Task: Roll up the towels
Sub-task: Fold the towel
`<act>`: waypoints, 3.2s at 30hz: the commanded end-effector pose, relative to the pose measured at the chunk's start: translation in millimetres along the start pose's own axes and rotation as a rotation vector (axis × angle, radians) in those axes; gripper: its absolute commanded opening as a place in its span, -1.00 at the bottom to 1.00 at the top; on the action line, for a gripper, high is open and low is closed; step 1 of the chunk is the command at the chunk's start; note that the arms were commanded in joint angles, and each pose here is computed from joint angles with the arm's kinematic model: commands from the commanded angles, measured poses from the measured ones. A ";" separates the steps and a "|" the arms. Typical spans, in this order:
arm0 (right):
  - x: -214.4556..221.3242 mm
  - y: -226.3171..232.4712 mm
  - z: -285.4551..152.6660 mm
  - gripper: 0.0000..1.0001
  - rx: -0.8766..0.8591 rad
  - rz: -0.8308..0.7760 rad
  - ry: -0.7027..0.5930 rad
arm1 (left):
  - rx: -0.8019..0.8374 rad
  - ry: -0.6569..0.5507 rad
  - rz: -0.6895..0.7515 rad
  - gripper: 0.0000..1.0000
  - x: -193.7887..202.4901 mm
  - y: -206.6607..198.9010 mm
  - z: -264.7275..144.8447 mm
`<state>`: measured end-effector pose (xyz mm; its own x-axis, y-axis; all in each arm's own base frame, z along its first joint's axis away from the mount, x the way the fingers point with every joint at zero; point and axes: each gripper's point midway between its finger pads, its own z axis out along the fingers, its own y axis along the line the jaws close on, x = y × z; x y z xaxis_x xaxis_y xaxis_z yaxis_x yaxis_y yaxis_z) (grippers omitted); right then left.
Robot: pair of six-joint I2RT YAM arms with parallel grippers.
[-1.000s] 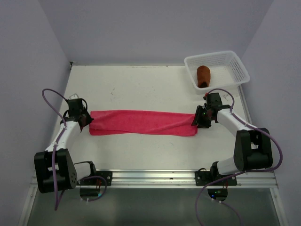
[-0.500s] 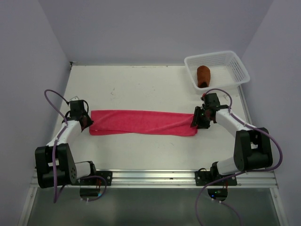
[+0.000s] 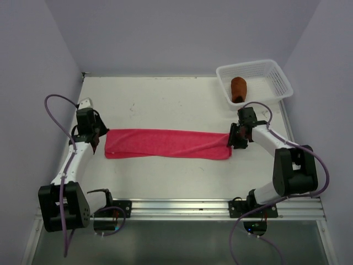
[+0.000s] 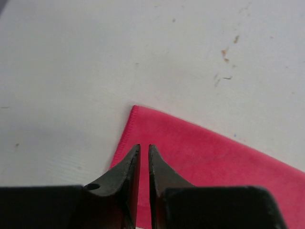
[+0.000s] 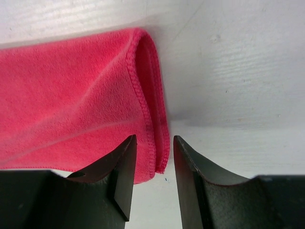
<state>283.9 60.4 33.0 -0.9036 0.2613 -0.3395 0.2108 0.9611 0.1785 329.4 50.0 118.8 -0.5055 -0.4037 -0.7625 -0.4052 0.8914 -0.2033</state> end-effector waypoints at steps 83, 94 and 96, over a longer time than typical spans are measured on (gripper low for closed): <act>7.8 -5.2 30.3 -0.48 0.096 -0.083 0.062 | 0.269 -0.236 0.174 -0.27 -69.5 -97.0 -18.1; -33.8 -23.2 -11.7 -1.00 0.172 -0.046 0.011 | 0.325 -0.283 0.167 -0.23 -75.5 -102.4 -40.9; -44.7 -32.0 -25.3 -1.00 0.229 -0.058 -0.021 | 0.347 -0.321 0.164 -0.22 -84.0 -108.0 -46.3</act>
<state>303.3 42.7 27.0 -0.9258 0.2309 -0.2992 0.2238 0.9729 0.0584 377.1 -15.8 209.7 -0.3403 -0.2366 -0.9100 -0.0873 0.9716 -0.2200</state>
